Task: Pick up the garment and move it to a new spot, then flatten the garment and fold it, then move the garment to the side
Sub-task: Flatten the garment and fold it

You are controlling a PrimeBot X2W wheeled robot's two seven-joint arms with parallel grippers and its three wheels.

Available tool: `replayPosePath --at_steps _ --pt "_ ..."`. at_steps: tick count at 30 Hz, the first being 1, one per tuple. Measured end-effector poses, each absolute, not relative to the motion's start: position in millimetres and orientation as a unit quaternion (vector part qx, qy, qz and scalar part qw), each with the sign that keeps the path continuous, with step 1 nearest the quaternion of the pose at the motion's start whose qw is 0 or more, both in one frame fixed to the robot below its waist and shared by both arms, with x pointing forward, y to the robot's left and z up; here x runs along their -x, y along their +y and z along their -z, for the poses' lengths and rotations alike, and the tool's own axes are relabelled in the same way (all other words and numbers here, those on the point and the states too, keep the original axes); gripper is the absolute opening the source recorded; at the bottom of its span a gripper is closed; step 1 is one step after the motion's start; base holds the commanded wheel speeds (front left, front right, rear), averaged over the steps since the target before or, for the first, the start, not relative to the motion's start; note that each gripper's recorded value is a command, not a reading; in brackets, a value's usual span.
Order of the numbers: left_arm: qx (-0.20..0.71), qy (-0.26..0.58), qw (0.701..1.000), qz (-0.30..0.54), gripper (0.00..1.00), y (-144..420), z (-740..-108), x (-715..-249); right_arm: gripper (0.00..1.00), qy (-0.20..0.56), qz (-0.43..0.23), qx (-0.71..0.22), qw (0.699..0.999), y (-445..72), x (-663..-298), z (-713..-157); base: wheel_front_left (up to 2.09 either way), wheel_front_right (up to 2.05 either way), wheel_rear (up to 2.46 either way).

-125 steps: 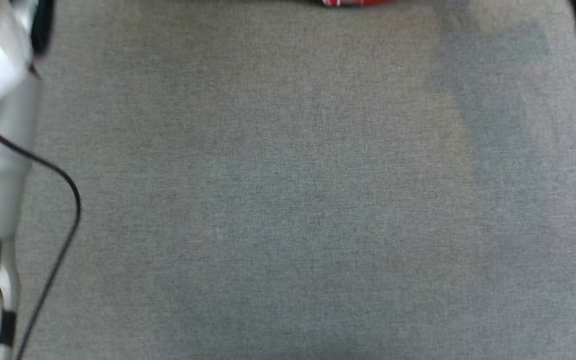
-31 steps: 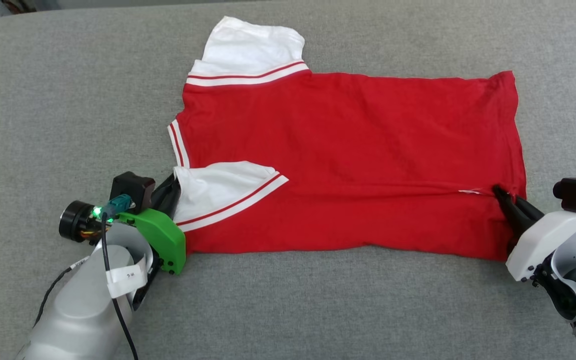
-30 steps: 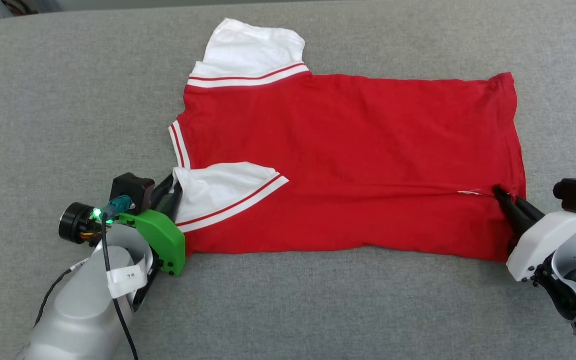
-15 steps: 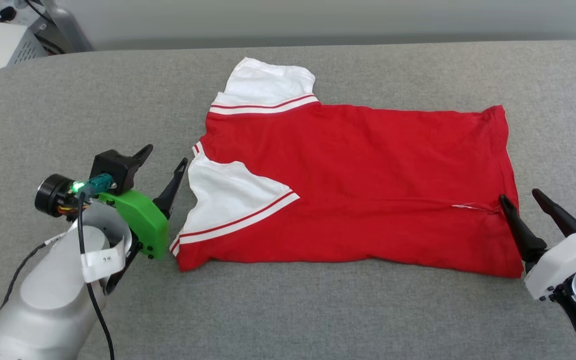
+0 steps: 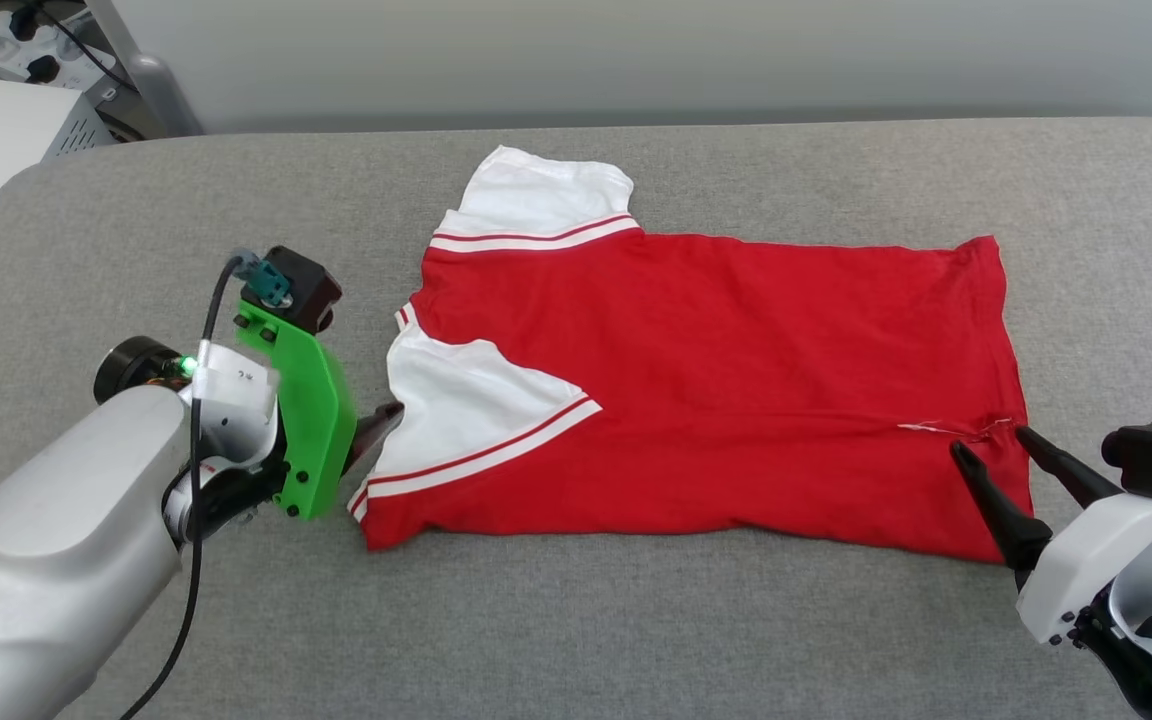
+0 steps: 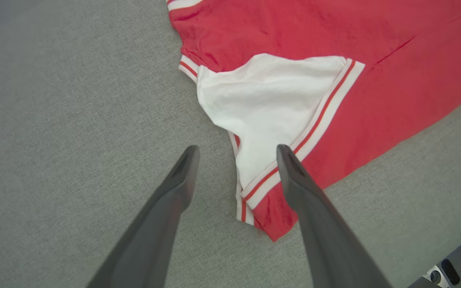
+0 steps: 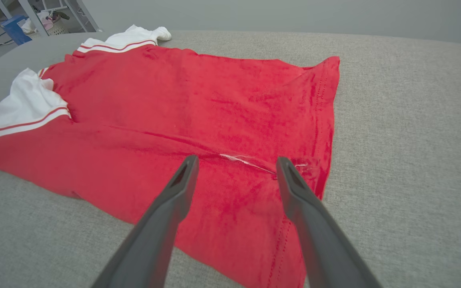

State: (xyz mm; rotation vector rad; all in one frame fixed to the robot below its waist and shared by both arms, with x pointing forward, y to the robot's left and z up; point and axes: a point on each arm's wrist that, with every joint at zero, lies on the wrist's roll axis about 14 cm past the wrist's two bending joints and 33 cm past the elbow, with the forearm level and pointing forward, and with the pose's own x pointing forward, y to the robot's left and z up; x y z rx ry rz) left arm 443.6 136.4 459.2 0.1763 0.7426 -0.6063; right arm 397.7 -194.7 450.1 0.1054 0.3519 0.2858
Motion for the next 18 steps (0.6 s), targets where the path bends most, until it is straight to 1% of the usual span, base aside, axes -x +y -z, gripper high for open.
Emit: replayPosePath --at_steps 5,8,14,18 --pt "-0.098 0.445 0.836 0.306 1.00 135 -435 -420 1.00 0.180 -0.141 -0.053 0.972 -196 -395 -451 0.00 0.00 0.00" --pt "-0.092 0.484 0.815 0.304 1.00 137 -420 -411 1.00 0.187 -0.139 -0.056 0.971 -196 -394 -448 0.00 0.00 0.00" --pt "-0.073 0.532 0.793 0.289 1.00 143 -394 -406 1.00 0.201 -0.135 -0.062 0.968 -197 -390 -441 0.00 0.00 0.00" --pt "-0.041 0.554 0.781 0.287 1.00 135 -378 -401 1.00 0.210 -0.130 -0.066 0.967 -199 -388 -435 0.00 0.00 0.00"
